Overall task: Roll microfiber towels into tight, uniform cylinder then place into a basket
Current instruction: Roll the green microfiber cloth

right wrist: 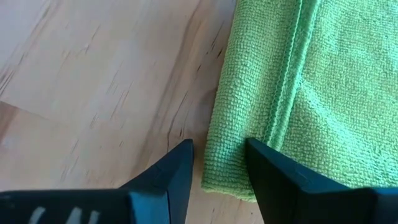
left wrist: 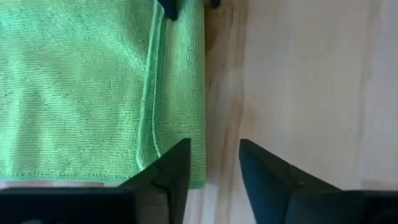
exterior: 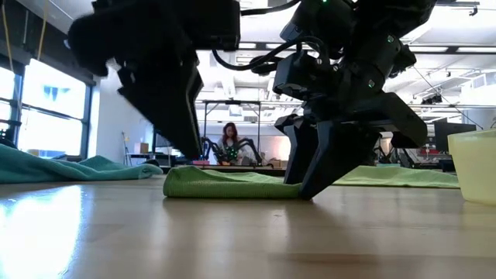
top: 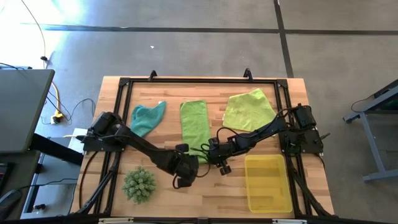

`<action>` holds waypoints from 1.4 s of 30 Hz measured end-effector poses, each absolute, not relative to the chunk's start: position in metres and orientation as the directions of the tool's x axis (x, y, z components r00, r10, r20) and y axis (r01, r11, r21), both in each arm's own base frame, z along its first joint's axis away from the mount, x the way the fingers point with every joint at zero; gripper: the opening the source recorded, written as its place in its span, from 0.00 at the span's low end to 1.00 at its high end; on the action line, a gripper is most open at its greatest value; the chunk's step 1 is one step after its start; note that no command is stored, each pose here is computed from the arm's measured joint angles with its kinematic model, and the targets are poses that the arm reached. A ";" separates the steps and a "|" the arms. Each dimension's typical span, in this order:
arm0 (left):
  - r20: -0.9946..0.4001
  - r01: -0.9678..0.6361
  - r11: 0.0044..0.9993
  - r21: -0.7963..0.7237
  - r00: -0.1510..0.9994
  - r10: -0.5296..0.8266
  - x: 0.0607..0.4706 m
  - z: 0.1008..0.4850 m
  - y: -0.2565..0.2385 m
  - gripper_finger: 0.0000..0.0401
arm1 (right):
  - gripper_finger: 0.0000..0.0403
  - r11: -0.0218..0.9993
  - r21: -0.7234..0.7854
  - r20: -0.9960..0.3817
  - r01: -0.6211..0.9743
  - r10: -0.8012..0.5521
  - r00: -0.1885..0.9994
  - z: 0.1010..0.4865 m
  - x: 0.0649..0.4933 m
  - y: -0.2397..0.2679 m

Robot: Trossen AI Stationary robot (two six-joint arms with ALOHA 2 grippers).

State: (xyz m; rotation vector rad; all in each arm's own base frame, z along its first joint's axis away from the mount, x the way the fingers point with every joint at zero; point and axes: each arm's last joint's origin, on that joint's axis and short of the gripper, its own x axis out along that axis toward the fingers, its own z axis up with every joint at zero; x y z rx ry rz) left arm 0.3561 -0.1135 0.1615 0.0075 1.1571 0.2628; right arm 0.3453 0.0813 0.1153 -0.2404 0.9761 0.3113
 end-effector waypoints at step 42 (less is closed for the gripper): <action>-0.948 -0.431 0.896 -0.105 0.316 0.041 0.360 0.161 -0.106 0.01 | 0.01 0.927 0.237 -0.786 -0.291 0.359 0.503 0.137 0.343 0.073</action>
